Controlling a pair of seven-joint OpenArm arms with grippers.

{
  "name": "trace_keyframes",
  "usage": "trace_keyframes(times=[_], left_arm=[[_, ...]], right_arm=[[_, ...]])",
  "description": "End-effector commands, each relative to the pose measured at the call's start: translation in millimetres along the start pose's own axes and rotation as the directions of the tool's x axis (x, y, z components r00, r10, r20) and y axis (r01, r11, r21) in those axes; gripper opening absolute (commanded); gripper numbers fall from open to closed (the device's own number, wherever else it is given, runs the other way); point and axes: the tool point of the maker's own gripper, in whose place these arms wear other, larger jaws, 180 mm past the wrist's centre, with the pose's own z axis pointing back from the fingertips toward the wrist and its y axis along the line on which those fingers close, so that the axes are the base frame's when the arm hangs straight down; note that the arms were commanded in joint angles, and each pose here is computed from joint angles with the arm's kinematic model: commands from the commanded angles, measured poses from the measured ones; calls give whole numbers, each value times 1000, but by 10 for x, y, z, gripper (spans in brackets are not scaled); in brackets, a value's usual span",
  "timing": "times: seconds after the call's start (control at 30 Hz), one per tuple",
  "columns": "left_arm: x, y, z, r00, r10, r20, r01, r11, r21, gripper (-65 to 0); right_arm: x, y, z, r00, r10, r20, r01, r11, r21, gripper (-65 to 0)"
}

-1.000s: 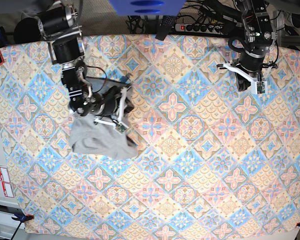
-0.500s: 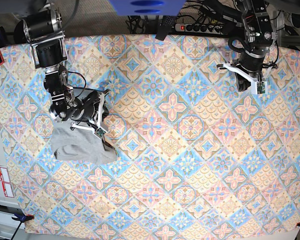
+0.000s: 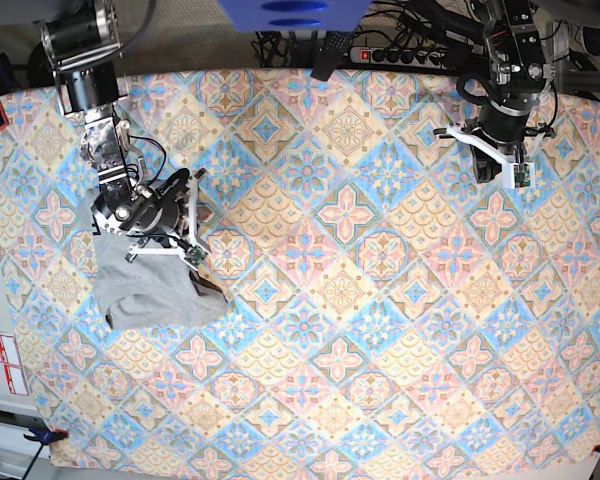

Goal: Fold the T-shirt properly
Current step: 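Drag the folded shirt with the right gripper toward the table edge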

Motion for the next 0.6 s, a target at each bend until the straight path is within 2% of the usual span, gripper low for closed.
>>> trace_keyframes(times=[0.0,0.23,0.37,0.47,0.57], left_arm=[[113,8,31,999,-11,40,11,1000,0,-650],[90,27,45,999,-19,33,19,1000,0,-650],[12,18,73,1000,-24,13,24,1000,-4,-650],[12,18,73,1000,-24,13,24,1000,-4,-650],[9,10,73,1000,-23,13,23,1000,-6,-650]], right_arm=[[69,-116,102,999,-8,38,9,999,-36,-650],[-230,14,400,996,-72,55,76,994,-76,-650],[-434,-114,526,990,-130,48,135,983,-125,-650],[-568,-166,510,986,-165,25,167,977,-134,-650],[-807,-80,384,978,-207,-37,203,974,-102,-650]])
